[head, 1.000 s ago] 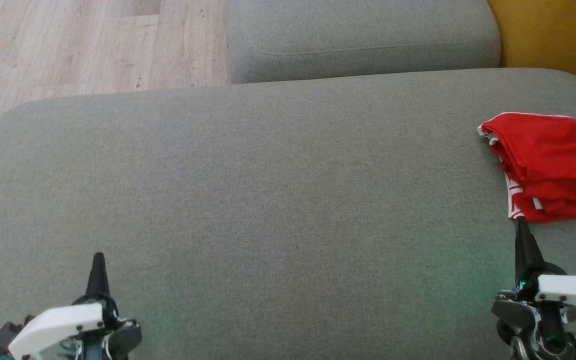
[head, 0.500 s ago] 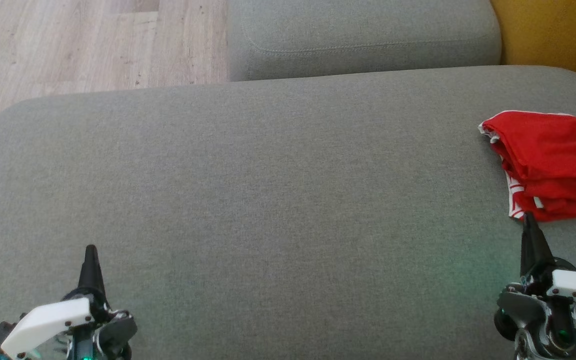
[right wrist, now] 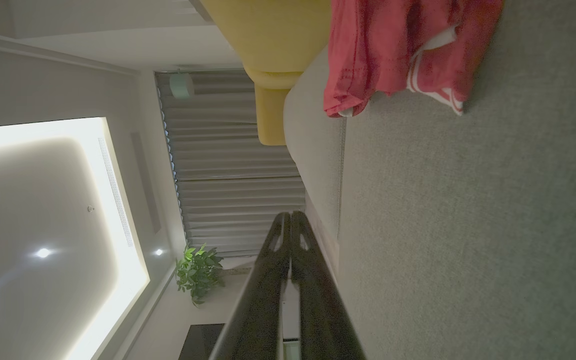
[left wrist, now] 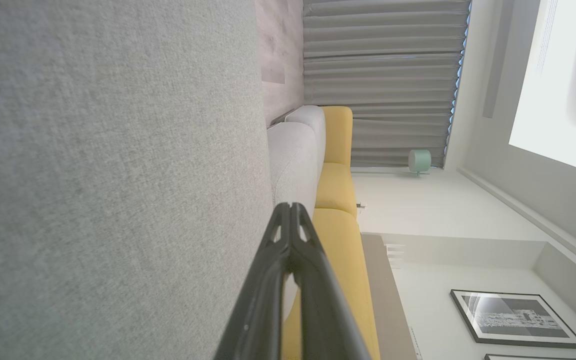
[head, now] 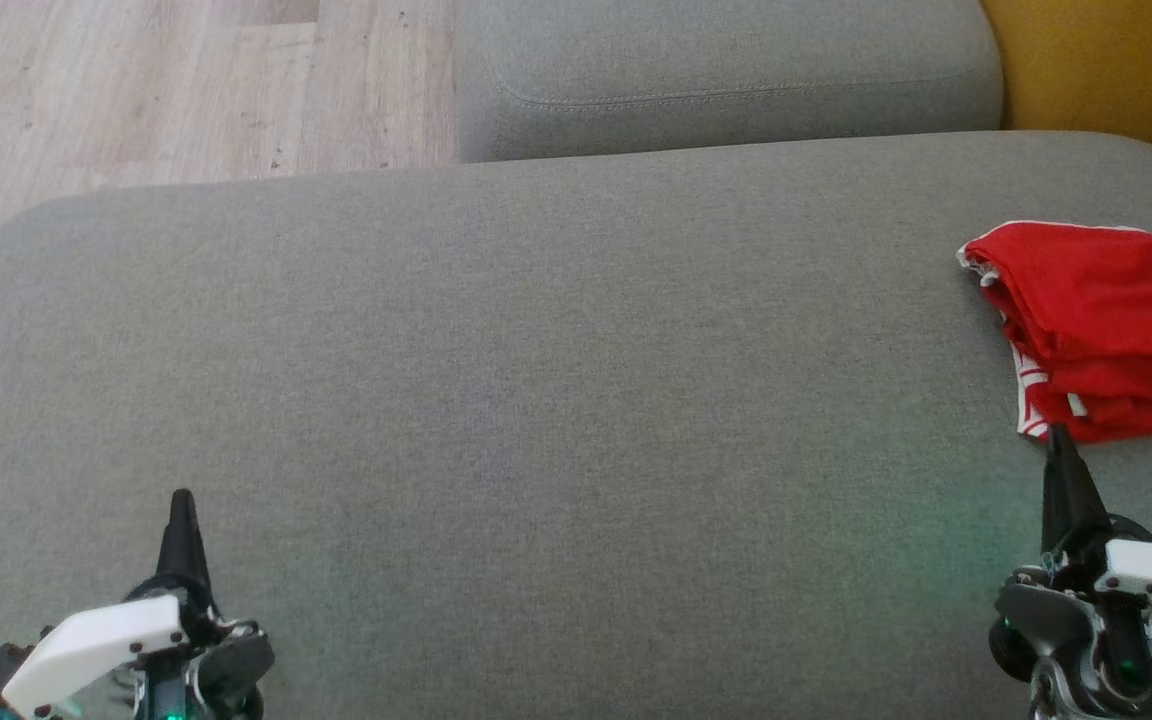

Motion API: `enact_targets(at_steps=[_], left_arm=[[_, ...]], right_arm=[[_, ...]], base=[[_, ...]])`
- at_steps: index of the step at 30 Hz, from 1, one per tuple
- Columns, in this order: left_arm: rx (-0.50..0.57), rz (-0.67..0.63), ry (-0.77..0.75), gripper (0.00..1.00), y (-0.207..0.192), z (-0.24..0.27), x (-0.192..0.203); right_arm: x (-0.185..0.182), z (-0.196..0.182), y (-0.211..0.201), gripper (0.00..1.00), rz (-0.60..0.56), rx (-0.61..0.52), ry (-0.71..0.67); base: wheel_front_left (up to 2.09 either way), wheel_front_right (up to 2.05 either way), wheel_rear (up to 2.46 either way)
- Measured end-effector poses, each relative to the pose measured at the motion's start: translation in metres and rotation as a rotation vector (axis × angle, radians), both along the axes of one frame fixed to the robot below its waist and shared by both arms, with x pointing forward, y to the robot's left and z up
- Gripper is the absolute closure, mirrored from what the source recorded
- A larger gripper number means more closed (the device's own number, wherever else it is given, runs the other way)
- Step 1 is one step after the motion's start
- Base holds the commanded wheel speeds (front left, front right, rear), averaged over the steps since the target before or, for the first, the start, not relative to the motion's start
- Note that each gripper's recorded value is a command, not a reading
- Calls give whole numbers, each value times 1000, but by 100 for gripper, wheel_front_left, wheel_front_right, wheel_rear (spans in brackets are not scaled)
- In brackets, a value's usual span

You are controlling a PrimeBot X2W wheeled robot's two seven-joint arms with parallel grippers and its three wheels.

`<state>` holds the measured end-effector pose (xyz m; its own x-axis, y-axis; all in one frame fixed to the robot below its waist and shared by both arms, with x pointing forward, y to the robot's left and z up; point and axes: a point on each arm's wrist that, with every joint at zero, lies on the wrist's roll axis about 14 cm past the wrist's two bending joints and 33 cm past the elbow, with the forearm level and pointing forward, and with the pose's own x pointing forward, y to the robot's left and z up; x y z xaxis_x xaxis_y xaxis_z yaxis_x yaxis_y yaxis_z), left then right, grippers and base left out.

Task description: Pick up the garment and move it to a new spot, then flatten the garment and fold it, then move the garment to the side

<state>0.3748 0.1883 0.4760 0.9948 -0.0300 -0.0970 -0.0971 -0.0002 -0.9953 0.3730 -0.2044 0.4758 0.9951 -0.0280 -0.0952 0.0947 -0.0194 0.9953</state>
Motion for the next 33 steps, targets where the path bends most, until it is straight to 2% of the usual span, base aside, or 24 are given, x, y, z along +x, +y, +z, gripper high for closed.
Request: enact_targets(at_steps=[33], left_arm=[[-2, 1, 0, 100, 0, 0, 0]], right_arm=[[0, 0, -1, 100, 1, 2, -1]], base=[[0, 0, 0]])
